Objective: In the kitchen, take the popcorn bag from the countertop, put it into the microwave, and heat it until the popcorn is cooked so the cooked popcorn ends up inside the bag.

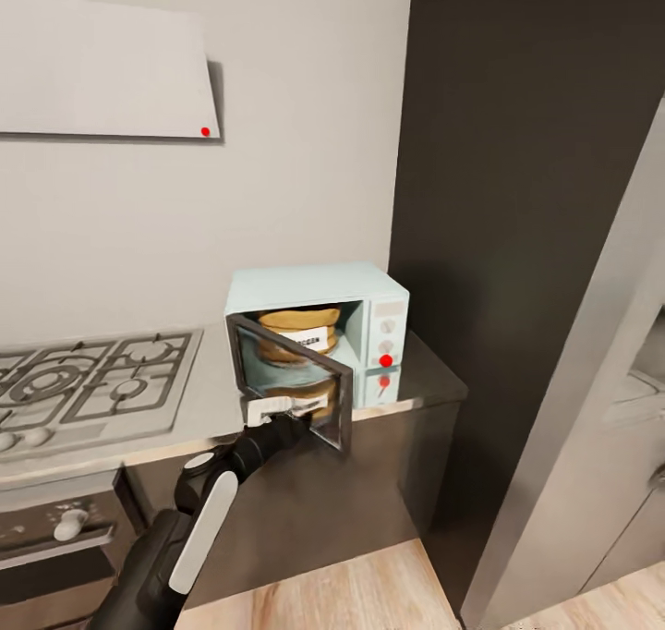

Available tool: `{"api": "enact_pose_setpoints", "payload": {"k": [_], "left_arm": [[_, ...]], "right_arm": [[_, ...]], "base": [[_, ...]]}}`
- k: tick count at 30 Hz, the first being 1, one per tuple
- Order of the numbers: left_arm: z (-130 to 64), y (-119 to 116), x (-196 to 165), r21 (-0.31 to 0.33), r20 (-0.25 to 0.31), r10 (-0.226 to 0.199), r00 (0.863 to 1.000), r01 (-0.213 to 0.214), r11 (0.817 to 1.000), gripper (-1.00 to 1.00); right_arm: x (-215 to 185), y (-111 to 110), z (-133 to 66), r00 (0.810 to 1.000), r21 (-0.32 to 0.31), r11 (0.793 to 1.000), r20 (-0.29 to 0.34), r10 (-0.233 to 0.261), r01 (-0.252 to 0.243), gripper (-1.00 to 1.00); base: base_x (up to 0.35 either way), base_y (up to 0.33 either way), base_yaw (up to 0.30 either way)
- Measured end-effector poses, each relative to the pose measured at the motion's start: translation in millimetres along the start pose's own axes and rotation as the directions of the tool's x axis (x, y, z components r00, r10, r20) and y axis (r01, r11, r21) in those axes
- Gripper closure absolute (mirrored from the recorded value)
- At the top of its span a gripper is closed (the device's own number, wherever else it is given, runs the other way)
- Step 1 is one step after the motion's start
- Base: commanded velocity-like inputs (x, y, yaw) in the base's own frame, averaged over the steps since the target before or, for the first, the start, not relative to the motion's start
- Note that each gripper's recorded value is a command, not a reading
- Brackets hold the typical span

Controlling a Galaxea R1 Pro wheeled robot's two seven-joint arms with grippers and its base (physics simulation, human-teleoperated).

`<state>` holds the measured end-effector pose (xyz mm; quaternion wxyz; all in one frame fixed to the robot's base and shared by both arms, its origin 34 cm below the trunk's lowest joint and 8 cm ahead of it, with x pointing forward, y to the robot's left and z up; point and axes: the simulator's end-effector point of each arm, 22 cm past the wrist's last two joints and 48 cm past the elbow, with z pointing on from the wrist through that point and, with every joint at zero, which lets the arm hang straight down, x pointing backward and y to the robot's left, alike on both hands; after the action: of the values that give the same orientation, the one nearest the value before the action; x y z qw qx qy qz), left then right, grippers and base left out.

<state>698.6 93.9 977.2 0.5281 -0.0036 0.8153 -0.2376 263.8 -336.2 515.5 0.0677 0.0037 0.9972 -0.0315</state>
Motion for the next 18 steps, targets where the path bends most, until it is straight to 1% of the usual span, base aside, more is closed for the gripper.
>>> {"api": "enact_pose_setpoints", "payload": {"k": [2,4,5,8,13,18], "left_arm": [[0.6,3,0,-0.027,0.001,-0.005,1.000,0.005,1.000,-1.00],[1.8,-2,1,-0.026,0.001,-0.015,1.000,0.015,1.000,-1.00],[2.5,-7,2,-0.019,-0.001,-0.011,1.000,0.011,1.000,-1.00],[3.4,-13,5,-0.011,-0.005,0.002,1.000,-0.002,1.000,-1.00],[3.8,-12,0,-0.025,0.021,0.032,0.999,-0.031,0.999,-1.00],[4.0,-11,0,-0.028,0.021,0.037,0.999,-0.036,0.999,-1.00]], "right_arm": [[0,1,0.0,1.000,-0.001,1.000,-0.001,-0.001,0.001,-1.00],[1,2,0.1,1.000,-0.002,1.000,-0.002,0.000,0.000,-1.00],[1,1,0.0,1.000,-0.001,1.000,-0.003,0.000,0.000,-1.00],[0,-1,0.0,1.000,0.002,1.000,-0.004,-0.002,0.002,-1.00],[-1,-1,0.0,1.000,0.003,1.000,0.001,-0.002,0.002,-1.00],[-1,0,0.0,1.000,0.001,1.000,0.002,-0.002,0.002,-1.00]], "base": [[0.000,0.000,-0.241],[0.000,0.000,-0.170],[0.000,0.000,-0.064],[0.000,0.000,-0.019],[0.000,0.000,-0.002],[0.001,-0.040,0.000]]}}
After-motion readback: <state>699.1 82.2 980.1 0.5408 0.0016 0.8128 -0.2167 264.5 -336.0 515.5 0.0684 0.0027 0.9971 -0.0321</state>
